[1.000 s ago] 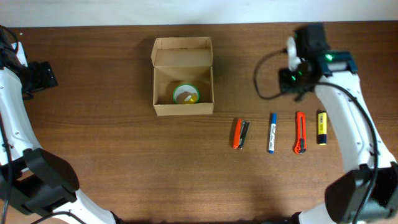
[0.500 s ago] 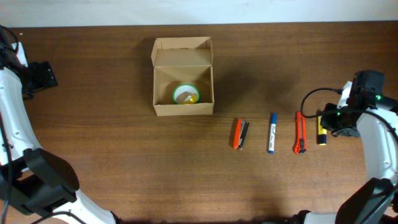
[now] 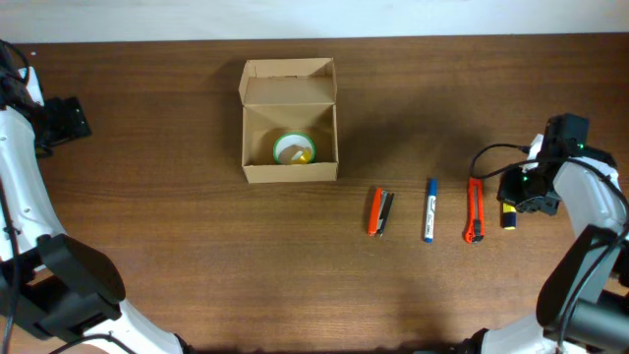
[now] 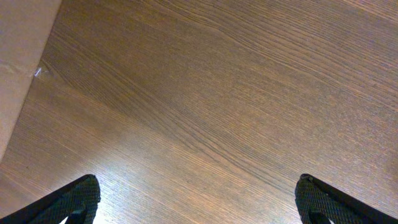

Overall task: Pack container
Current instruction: 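Lower the right gripper onto the yellow highlighter and grasp it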

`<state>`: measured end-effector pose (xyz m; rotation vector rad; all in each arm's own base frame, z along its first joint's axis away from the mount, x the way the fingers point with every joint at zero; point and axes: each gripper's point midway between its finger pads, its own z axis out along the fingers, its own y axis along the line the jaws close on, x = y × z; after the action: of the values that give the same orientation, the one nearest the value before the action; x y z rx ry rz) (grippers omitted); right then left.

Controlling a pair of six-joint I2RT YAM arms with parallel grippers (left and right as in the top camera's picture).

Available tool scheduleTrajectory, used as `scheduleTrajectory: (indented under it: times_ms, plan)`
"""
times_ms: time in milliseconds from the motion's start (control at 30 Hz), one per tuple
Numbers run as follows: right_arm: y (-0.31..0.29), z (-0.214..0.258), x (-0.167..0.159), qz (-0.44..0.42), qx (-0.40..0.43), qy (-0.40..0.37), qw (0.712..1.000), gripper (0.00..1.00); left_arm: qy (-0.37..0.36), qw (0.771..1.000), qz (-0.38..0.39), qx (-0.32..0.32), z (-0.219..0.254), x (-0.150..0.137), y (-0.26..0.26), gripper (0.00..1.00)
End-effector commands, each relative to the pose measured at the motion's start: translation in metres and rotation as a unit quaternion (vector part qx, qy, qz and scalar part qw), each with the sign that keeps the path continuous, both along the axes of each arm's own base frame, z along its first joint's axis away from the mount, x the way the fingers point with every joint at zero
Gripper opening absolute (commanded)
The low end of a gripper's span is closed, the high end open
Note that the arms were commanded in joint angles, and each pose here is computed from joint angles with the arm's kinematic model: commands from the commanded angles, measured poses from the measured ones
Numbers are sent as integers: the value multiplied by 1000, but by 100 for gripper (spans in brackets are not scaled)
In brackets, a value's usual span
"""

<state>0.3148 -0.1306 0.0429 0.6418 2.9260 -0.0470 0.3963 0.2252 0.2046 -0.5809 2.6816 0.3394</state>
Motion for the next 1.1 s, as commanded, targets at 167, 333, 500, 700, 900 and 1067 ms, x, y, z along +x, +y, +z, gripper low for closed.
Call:
scheduleTrajectory:
  times_ms: [167,333,500,700,900,1067]
  plan:
    - [-22,-10,-11,-43,3,7,999,4,2,1000,-11,-2,0,-1,-2,100]
    - [-27,-21,-15,-52,8,21,998,4,2,1000,-11,-2,0,-1,-2,100]
    - [-25,-36,-17,-54,18,37,998,4,2,1000,-11,-2,0,-1,-2,100]
    - [-26,-36,-15,-54,17,34,998,4,2,1000,-11,-2,0,-1,-2,100]
    - [-19,-35,-9,-47,34,20,998,3,2,1000,-11,-2,0,-1,-2,100]
    - [-4,-35,-1,-8,40,17,999,4,2,1000,-11,-2,0,-1,-2,100]
